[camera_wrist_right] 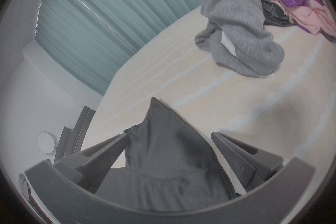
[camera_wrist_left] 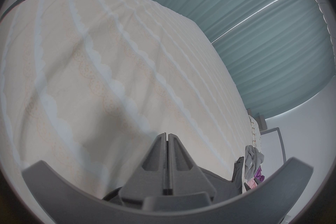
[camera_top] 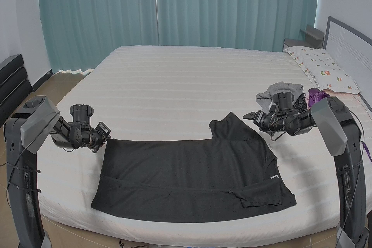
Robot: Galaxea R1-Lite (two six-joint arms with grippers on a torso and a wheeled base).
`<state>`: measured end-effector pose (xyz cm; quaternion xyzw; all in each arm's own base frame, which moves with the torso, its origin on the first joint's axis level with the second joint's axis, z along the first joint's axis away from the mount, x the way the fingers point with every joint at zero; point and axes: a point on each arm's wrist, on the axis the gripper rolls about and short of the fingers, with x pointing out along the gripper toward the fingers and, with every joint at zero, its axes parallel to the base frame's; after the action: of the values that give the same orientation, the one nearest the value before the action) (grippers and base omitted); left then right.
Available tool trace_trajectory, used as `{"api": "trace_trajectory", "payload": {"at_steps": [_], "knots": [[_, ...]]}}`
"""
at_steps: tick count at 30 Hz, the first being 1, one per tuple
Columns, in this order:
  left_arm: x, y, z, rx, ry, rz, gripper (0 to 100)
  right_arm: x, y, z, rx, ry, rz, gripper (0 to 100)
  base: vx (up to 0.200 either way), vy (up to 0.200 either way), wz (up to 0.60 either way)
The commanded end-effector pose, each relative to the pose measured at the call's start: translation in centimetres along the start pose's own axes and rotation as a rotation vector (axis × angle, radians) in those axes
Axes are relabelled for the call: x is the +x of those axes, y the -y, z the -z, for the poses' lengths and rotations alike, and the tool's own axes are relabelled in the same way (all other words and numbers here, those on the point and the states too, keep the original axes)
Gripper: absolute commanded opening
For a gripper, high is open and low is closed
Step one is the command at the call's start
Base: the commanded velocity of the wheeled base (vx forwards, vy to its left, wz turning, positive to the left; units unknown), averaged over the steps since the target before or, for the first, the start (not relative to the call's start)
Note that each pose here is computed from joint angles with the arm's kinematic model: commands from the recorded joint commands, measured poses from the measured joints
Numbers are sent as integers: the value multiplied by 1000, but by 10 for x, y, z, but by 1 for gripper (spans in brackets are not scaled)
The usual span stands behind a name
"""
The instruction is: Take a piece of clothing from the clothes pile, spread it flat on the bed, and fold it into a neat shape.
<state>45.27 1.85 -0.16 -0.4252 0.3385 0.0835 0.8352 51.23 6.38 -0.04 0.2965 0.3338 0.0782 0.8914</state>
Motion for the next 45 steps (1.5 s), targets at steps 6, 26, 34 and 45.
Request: {"api": "trace_trajectory", "payload": {"at_steps": [6, 26, 34, 45], "knots": [[-1, 0, -1, -1, 2, 1, 0, 20, 15, 13, 7, -24, 18, 100, 0, 0, 0], [-5, 5, -4, 0, 12, 13, 0, 14, 29, 11, 8, -35, 51, 0, 0, 0, 0], [-16, 14, -9, -10, 36, 32, 0, -7, 17, -4, 21, -6, 36, 0, 0, 0, 0], [-32, 19, -22, -35, 75, 53, 0, -44, 7, -10, 25, 32, -9, 0, 0, 0, 0]]}}
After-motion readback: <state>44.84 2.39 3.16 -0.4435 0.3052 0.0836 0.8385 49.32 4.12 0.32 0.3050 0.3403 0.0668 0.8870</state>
